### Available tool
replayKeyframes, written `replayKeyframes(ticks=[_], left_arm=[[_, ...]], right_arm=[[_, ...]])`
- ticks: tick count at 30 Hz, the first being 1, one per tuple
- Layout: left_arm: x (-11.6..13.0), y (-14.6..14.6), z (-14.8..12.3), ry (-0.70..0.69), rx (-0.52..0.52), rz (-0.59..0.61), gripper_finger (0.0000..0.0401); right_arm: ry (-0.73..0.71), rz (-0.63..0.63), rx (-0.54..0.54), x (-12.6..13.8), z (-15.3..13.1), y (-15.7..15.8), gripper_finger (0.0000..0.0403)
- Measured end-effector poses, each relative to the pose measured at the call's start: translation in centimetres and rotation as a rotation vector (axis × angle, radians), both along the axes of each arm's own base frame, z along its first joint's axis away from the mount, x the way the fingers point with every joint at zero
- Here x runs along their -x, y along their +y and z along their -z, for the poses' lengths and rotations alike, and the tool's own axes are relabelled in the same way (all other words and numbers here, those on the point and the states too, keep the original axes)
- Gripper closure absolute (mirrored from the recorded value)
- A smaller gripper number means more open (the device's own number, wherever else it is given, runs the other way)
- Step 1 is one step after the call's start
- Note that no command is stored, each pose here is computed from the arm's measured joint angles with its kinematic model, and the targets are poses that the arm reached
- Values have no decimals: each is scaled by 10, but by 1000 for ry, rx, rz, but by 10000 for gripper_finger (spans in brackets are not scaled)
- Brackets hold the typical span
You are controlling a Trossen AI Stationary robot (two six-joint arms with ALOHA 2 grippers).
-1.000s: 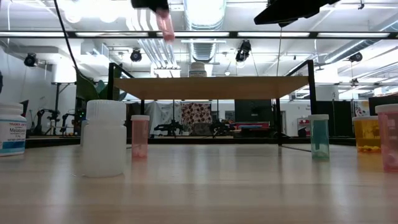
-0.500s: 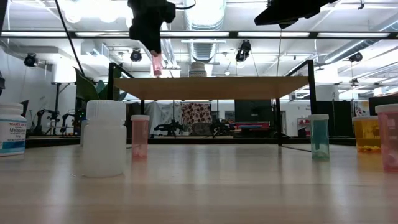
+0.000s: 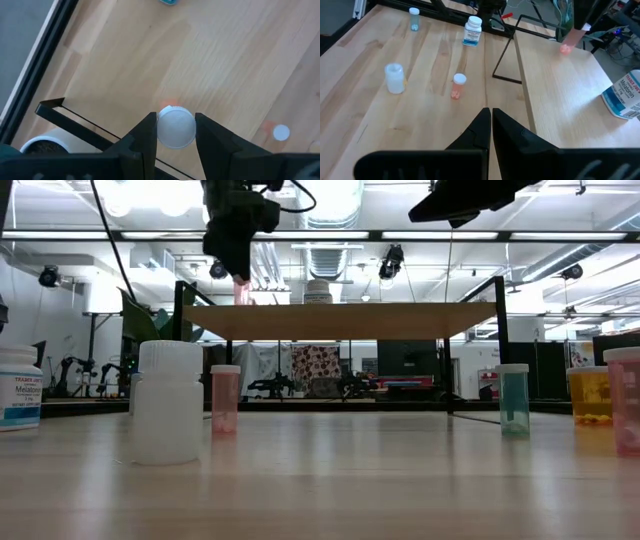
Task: Pick and place medicine bottles onto shelf by color
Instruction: Put the bottom left pink pill bottle on the shelf, then put the white medicine bottle on the shelf
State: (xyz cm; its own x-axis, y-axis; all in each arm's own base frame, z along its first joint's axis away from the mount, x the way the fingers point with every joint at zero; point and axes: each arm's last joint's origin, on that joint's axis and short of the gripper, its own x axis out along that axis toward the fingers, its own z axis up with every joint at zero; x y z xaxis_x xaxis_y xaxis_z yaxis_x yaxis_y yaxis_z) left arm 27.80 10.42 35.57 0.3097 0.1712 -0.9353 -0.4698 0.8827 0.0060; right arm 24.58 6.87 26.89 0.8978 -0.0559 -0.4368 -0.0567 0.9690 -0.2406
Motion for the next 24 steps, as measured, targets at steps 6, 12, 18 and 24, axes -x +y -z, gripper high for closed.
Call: replayKeyframes(ticks=[6, 12, 18, 24], left_arm=[[-1, 0, 0, -6, -2, -1, 305], [-3, 1, 3, -17, -7, -1, 283], [-4, 1, 9, -10, -4, -1, 263], [-3, 1, 8, -13, -6, -1, 260]], right_arm=[[0, 0, 1, 0, 0, 0, 394], [0, -1, 2, 0, 0, 0, 394], [0, -1, 2, 0, 0, 0, 394], [1, -1, 2, 0, 0, 0, 394]])
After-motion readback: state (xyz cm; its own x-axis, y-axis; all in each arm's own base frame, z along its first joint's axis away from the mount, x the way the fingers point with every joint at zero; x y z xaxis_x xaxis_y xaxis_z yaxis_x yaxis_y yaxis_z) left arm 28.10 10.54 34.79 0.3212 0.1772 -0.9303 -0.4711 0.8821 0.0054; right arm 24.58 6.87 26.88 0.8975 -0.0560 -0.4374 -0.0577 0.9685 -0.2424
